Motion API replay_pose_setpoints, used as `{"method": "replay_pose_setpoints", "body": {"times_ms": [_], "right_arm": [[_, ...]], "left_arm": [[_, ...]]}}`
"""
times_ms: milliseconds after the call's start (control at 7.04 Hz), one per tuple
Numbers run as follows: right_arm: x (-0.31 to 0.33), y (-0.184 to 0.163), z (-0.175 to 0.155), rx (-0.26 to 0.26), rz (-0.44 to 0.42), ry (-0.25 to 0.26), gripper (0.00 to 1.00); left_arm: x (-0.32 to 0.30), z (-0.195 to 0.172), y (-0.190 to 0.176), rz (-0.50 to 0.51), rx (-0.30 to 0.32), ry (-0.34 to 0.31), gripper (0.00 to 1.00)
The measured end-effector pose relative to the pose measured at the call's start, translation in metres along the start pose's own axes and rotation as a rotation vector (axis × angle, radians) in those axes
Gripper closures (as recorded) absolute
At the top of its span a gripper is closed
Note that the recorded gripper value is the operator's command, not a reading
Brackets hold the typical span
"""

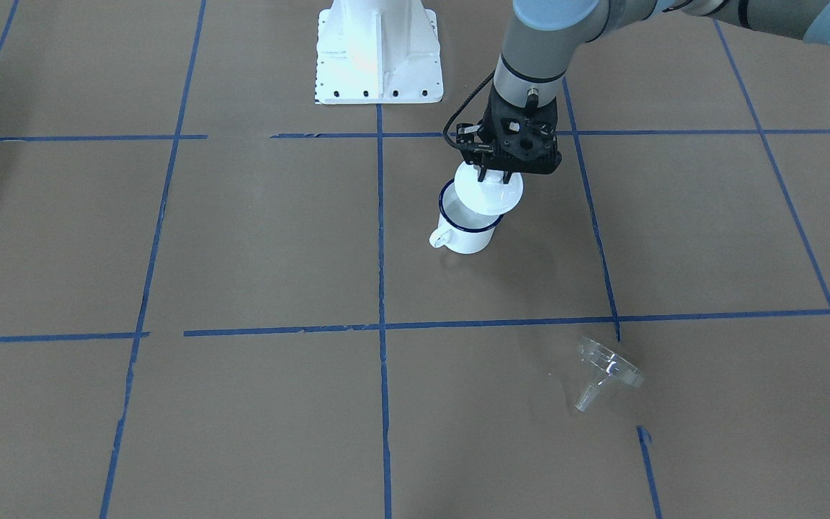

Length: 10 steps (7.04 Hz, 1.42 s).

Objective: Remove funnel from cup
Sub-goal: 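Lift the white lid and carry it over the mug with the left gripper, then lower the lid onto the mug's opening and open the left gripper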

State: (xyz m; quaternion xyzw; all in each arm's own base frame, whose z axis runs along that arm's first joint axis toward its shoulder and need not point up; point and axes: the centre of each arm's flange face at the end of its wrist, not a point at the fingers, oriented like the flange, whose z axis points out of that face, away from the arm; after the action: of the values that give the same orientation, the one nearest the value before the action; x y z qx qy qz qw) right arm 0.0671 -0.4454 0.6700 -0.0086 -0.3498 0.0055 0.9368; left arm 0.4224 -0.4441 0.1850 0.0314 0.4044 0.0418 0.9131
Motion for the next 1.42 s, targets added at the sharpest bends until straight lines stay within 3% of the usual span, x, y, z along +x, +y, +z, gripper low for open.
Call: {"method": "replay_pose_setpoints", "body": {"times_ms": [426,1420], "right_arm": [[0.0,0.0,0.0,0.0,0.0,0.0,0.0],[0.0,0.0,0.0,0.001,-0.001,0.0,0.0]], "left_arm": [[0.01,0.021,-0.004,0.003,-0.009,0.002,1.0],[0.013,0.026,-0.001,0.01,-0.017,0.002,1.0]]}}
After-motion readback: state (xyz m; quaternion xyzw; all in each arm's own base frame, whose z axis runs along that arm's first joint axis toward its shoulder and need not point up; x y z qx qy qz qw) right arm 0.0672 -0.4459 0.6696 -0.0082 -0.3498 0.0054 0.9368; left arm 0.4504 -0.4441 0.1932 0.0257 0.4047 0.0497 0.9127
